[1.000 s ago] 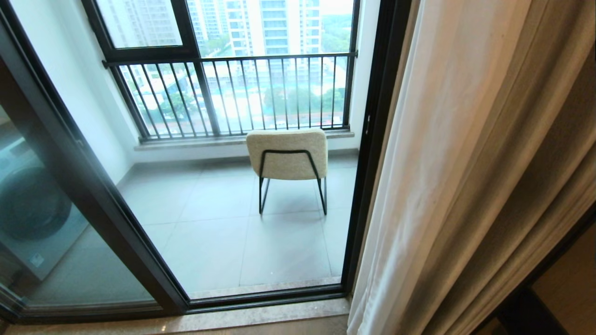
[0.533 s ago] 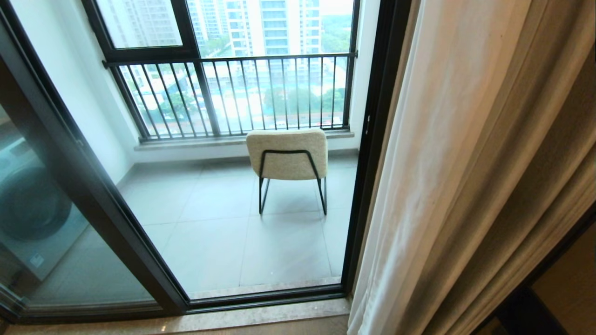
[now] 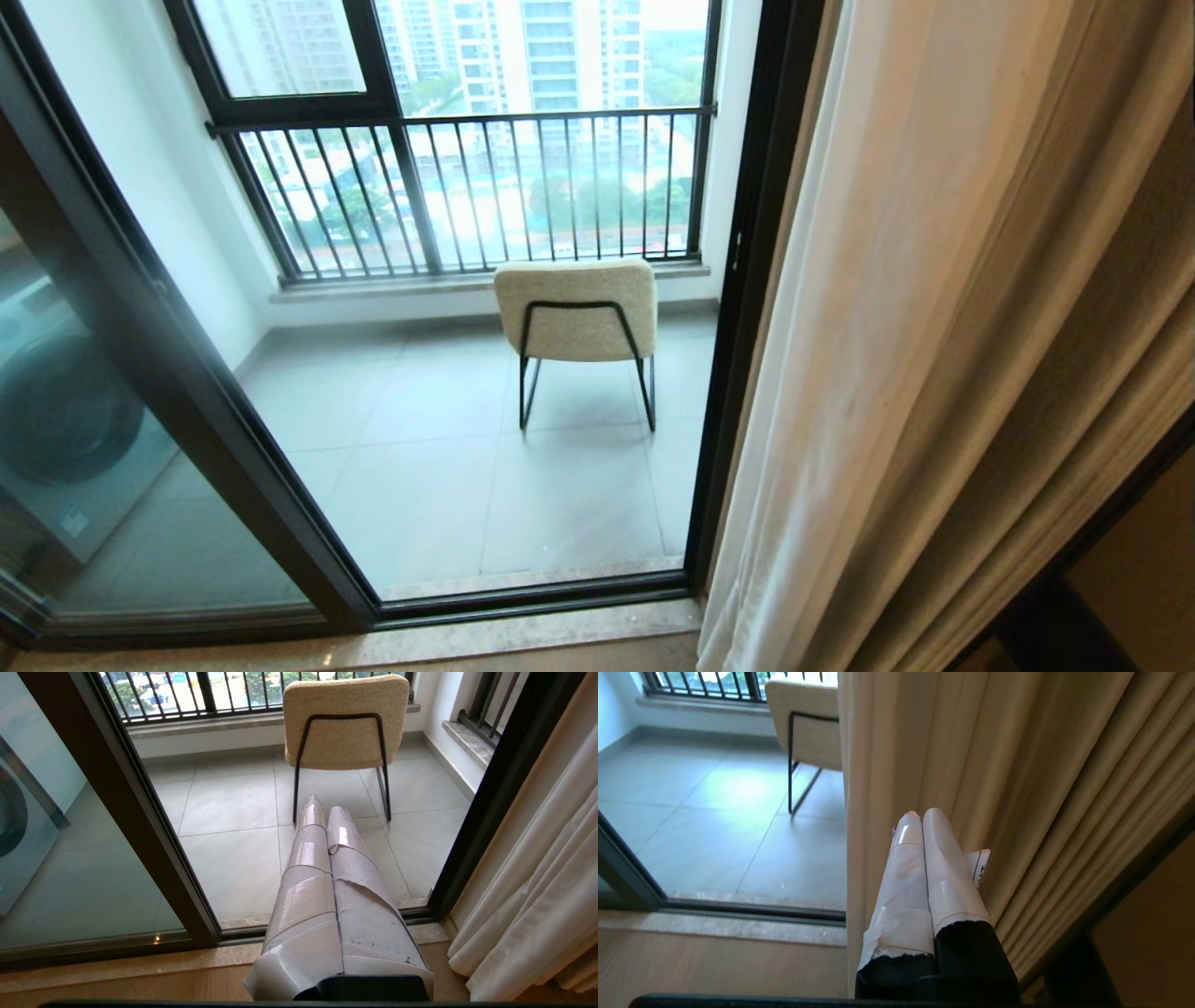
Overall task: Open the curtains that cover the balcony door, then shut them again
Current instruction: Close the inner curtains on both sides
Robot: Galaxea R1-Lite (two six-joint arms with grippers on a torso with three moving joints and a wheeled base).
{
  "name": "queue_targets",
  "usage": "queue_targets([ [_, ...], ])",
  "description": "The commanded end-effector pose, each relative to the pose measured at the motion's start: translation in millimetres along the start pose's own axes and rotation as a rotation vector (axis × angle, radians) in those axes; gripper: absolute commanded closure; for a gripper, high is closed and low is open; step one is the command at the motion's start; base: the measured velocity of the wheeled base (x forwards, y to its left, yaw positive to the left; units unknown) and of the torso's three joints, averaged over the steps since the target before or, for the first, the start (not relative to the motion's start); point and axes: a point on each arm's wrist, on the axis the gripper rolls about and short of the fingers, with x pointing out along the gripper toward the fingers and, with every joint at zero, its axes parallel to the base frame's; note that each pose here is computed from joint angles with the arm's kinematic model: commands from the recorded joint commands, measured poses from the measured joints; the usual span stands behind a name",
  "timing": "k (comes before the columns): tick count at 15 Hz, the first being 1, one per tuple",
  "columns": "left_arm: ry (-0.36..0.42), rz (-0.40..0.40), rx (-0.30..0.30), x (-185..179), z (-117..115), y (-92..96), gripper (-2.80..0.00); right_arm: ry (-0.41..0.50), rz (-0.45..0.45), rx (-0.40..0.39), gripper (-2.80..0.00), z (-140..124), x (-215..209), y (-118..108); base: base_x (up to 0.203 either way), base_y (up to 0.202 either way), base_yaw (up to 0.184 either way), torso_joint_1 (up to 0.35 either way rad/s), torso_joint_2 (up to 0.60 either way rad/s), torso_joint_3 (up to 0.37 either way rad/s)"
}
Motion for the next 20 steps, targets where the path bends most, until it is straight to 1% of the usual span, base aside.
queue_targets([
  [1,0.000,0.000,0.001,0,0,0.0,0.00,-0.016,0.001,0.005,0.00,-5,-5,1,0.000,0.000,0.000,0.000,0.00,0.000],
  [2,0.000,0.000,0.000,0,0,0.0,0.00,-0.011,-0.010,0.008,0.00,-6,-5,1,0.000,0.000,0.000,0.000,0.00,0.000],
  [4,0.000,0.000,0.000,0,0,0.0,0.00,0.036,-0.063,0.009,0.00,-12,-7,0,0.000,0.000,0.000,0.000,0.00,0.000],
  [6,0.001,0.000,0.000,0,0,0.0,0.00,0.033,-0.084,0.006,0.00,-19,-12,1,0.000,0.000,0.000,0.000,0.00,0.000],
  [9,0.001,0.000,0.001,0,0,0.0,0.00,0.035,-0.085,0.006,0.00,-19,-12,1,0.000,0.000,0.000,0.000,0.00,0.000],
  [13,0.000,0.000,0.000,0,0,0.0,0.00,0.032,-0.088,0.049,0.00,-19,-12,1,0.000,0.000,0.000,0.000,0.00,0.000],
  [20,0.001,0.000,0.000,0,0,0.0,0.00,0.032,-0.089,0.050,0.00,-19,-12,1,0.000,0.000,0.000,0.000,0.00,0.000],
])
